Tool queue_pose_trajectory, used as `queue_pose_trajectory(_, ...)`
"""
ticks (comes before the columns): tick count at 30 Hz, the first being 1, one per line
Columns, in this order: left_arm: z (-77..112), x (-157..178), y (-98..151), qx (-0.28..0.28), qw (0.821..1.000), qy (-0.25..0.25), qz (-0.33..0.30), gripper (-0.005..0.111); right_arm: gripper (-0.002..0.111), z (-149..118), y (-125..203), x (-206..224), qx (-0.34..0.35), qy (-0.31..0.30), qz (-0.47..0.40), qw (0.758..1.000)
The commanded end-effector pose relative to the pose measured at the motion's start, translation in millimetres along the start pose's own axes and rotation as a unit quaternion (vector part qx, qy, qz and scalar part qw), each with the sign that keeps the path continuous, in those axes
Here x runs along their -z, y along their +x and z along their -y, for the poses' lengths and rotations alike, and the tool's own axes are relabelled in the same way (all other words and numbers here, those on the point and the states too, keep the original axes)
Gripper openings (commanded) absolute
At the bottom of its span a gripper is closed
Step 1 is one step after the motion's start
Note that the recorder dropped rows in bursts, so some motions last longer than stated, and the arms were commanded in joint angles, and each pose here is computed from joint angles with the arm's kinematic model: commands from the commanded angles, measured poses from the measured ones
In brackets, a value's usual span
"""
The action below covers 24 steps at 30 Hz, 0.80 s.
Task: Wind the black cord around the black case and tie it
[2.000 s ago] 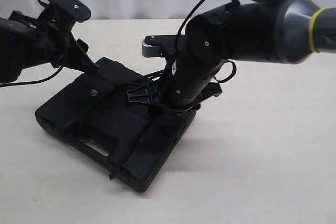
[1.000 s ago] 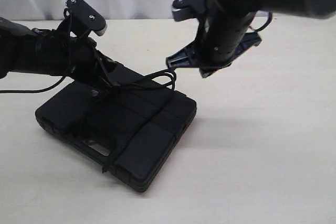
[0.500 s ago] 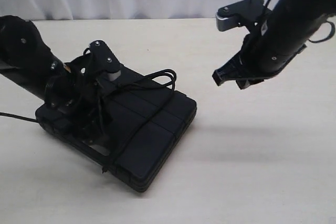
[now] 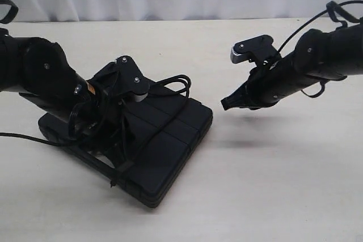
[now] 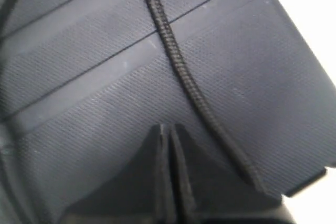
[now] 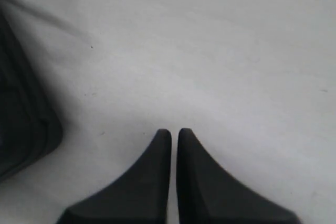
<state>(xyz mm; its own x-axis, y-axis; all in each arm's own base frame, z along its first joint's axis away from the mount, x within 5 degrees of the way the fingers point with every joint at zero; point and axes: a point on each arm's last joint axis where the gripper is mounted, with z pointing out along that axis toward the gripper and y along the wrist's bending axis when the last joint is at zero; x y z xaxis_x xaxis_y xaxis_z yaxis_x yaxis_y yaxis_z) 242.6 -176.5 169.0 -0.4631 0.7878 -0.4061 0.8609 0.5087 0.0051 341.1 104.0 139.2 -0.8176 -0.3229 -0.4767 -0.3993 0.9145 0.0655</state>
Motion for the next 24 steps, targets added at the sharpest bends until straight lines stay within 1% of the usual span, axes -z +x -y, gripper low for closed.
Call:
queue_pose_trajectory(1, -2.2, -1.5, -2.8, -0.008, 1.0, -0.02, 0.013, 0.0, 0.004, -2.1, -0.1, -8.0, 0.017, -0.025, 0.016, 0.999)
queue_pose_trajectory(3, -2.5, -1.5, -3.0, -0.009, 1.0, -0.022, 0.015, 0.0, 0.004, -5.9, 0.5, -10.8, 0.033, -0.047, 0.018, 0.998)
queue_pose_trajectory(6, -1.1, -1.8, -1.3, -0.009, 1.0, -0.014, 0.006, 0.0, 0.004, -18.8, 2.2, -12.0, 0.053, -0.12, 0.018, 0.991)
queue_pose_trajectory(9, 0.5, -2.3, 0.6, -0.009, 1.0, -0.004, -0.005, 0.0, 0.004, -30.9, 3.5, -8.0, 0.082, -0.189, 0.021, 0.978)
queue_pose_trajectory(13, 3.7, -2.1, 4.0, -0.008, 1.0, 0.014, -0.023, 0.0, 0.004, -33.8, 5.0, -6.7, 0.086, -0.207, 0.014, 0.974)
queue_pose_trajectory(17, 6.3, -3.5, 3.1, 0.021, 0.999, 0.028, -0.018, 0.0, 0.004, -36.4, 5.6, -4.3, 0.087, -0.222, 0.011, 0.971)
queue_pose_trajectory(18, 8.4, -7.0, 4.2, 0.04, 0.998, 0.041, -0.021, 0.0, 0.004, -36.6, 5.6, -4.2, 0.087, -0.223, 0.01, 0.971)
queue_pose_trajectory(20, 12.7, -14.2, 7.0, 0.05, 0.997, 0.058, -0.031, 0.0, 0.004, -36.6, 5.6, -4.2, 0.087, -0.223, 0.01, 0.971)
queue_pose_trajectory(22, 19.2, -18.6, 7.4, 0.042, 0.995, 0.072, -0.046, 0.0, 0.004, -36.6, 5.6, -4.2, 0.087, -0.223, 0.01, 0.971)
queue_pose_trajectory(24, 35.8, -19.1, -0.3, 0.018, 0.995, 0.091, -0.046, 0.0, 0.004, -36.6, 5.6, -4.2, 0.087, -0.223, 0.01, 0.971)
